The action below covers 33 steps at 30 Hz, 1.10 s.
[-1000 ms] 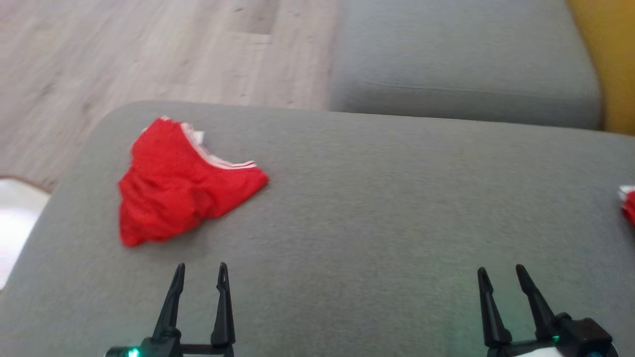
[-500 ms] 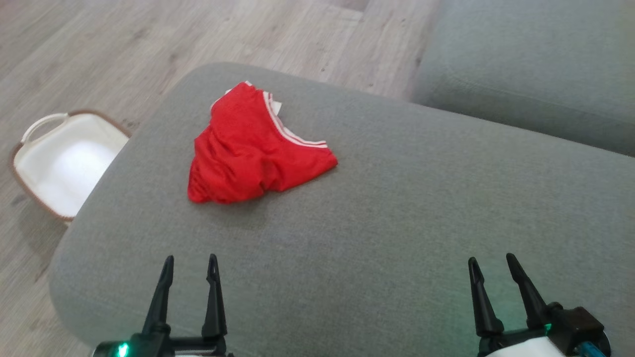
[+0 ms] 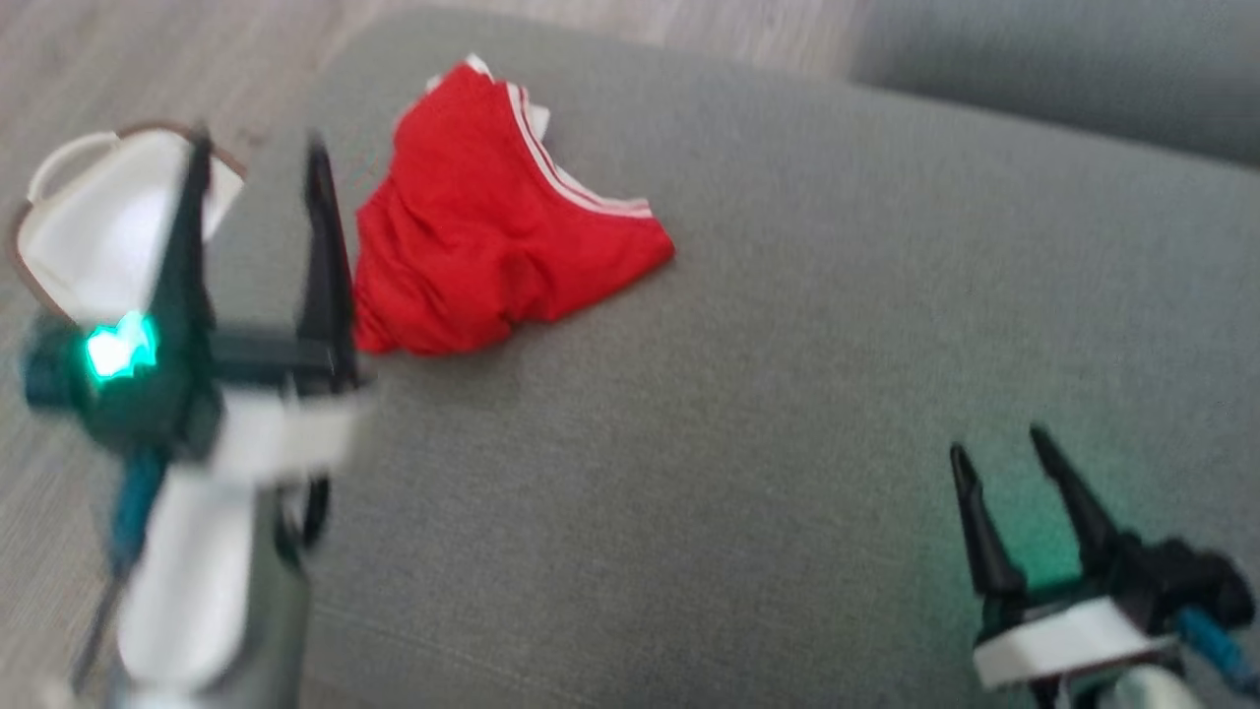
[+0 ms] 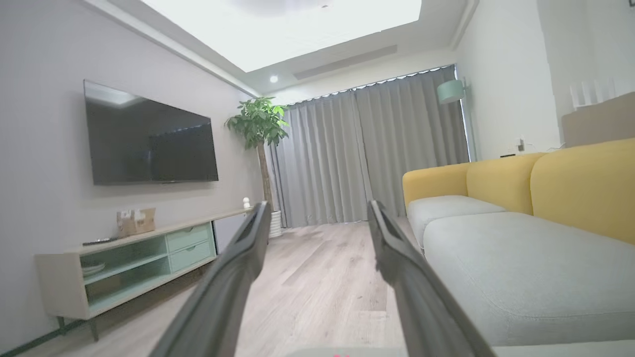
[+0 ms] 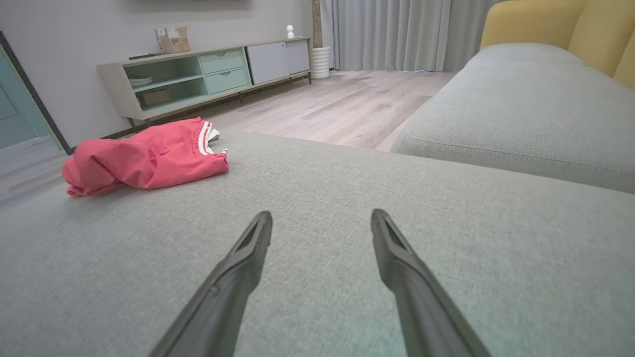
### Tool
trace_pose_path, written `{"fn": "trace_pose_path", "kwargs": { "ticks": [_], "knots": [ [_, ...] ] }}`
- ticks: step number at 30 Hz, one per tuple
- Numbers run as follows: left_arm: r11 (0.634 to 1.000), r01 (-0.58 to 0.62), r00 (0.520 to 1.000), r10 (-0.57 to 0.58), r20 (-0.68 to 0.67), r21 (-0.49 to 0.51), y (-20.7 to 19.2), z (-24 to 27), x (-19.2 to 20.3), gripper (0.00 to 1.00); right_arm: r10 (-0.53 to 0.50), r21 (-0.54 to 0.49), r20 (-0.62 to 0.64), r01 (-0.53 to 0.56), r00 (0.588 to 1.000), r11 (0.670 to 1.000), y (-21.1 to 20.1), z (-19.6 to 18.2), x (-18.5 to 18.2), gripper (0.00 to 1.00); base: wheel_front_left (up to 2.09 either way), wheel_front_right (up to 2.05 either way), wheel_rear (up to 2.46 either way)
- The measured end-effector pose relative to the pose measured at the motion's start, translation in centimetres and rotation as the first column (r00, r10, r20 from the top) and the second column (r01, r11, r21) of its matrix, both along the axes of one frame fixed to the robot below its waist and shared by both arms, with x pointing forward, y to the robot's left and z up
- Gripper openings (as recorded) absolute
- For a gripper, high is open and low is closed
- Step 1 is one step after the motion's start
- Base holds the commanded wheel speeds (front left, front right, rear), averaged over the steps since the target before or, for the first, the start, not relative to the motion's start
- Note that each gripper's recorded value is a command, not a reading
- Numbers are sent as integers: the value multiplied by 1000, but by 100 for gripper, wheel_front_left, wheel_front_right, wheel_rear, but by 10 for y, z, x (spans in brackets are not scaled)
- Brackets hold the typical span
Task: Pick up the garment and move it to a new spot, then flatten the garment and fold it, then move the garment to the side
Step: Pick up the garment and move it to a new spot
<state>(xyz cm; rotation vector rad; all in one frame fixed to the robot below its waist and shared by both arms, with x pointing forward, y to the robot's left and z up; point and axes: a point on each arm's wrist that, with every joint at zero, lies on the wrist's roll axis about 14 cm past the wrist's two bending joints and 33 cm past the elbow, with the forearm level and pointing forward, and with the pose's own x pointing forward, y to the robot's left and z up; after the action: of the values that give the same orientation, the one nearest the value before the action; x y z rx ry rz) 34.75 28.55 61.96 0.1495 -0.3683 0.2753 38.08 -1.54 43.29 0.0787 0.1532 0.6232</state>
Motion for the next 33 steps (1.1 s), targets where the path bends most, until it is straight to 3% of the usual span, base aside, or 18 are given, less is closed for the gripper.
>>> {"fn": "trace_pose_path", "kwargs": {
  "ticks": [1,5,9,12,16,21,22,25,26,27,30,33],
  "knots": [
    [998,30,1000,-30,2,54,1,11,28,100,7,-8,14,-7,1000,1000,0,-2,13,100,0,0,0],
    [993,58,996,-51,-78,100,11,4,88,100,19,-36,12,-19,1000,999,-6,-17,33,100,0,0,0],
    [994,85,971,-67,-227,67,16,-11,159,100,27,-73,14,-26,1000,997,-17,-35,55,100,0,0,0],
    [996,90,919,-81,-386,5,18,-42,203,100,37,-101,29,-34,999,994,-24,-46,72,100,0,0,0],
    [989,30,761,-117,-638,-146,18,-127,223,100,56,-112,53,-50,997,993,-27,-53,86,100,0,0,0],
    [961,-128,473,-158,-867,-245,16,-242,188,100,37,-129,89,-25,995,991,-43,-51,98,100,0,0,0],
    [957,-149,434,-162,-886,-248,16,-256,182,100,29,-131,95,-17,995,991,-46,-50,101,100,0,0,0],
    [941,-190,412,-182,-893,-280,16,-270,184,100,2,-137,109,13,994,990,-56,-48,106,100,0,0,0],
    [943,-189,407,-180,-896,-276,16,-271,187,58,-6,-140,110,22,994,990,-59,-48,107,100,0,0,0],
    [944,-186,409,-176,-895,-271,18,-271,190,0,-15,-142,110,31,994,989,-62,-48,108,100,0,0,0],
    [954,-151,440,-169,-882,-258,18,-267,198,0,-37,-143,107,52,994,988,-68,-49,108,100,0,0,0],
    [963,-106,516,-161,-842,-250,18,-252,204,0,-58,-135,108,73,992,988,-69,-44,107,100,0,0,0]
  ]
}}
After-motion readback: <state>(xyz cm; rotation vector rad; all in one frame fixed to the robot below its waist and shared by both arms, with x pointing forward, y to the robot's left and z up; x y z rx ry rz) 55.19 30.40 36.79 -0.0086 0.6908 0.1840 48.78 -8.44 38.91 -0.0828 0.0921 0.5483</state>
